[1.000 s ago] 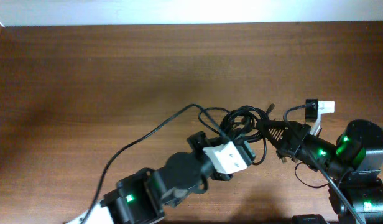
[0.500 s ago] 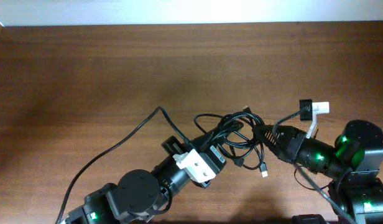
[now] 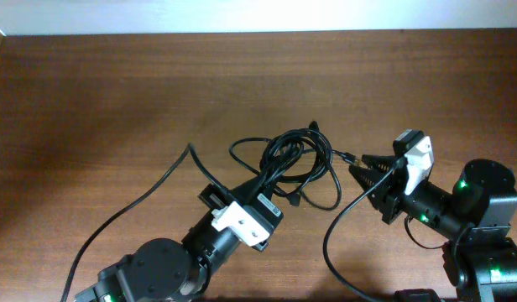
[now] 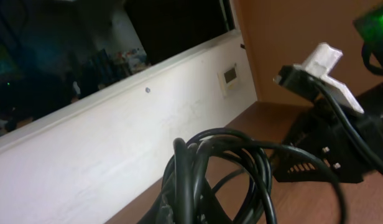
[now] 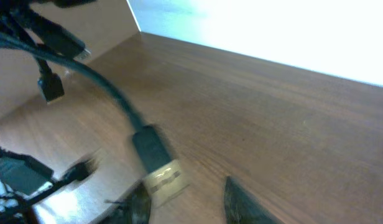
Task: Untangle cables
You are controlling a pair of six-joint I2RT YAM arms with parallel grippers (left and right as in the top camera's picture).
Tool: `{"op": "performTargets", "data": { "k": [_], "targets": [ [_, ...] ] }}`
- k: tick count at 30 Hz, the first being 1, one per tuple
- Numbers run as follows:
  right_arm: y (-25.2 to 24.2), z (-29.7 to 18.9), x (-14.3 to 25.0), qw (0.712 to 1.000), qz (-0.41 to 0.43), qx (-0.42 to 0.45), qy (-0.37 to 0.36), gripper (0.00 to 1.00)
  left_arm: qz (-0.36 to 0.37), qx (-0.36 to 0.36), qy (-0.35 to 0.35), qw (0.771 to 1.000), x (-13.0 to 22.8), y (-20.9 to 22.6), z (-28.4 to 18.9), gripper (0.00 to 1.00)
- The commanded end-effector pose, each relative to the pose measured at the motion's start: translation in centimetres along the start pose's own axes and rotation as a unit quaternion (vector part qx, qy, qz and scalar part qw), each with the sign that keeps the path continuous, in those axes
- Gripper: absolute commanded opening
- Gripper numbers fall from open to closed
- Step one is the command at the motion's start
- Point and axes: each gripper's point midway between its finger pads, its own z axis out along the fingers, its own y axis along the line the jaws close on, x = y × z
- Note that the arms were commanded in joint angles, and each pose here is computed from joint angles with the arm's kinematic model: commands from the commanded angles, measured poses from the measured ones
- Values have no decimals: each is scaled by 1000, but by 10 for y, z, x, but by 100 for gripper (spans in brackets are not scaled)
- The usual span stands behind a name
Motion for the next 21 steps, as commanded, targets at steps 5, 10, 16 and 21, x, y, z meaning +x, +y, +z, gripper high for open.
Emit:
{"op": "performTargets", "data": {
  "k": [5, 10, 16, 21],
  "targets": [
    [49, -30, -44, 993, 48, -90, -64, 99, 81, 57, 84, 992, 39, -17, -10, 0],
    [74, -44, -47, 986, 69, -141, -65, 99, 301, 216, -17, 929, 27, -71, -23, 0],
    [88, -48, -43, 980, 64, -182, -54, 94, 468, 308, -179, 809, 10, -115, -50, 0],
    [87, -46, -29, 979, 89, -181, -27, 84, 477, 262, -222, 809, -17, -108, -46, 0]
  ]
}}
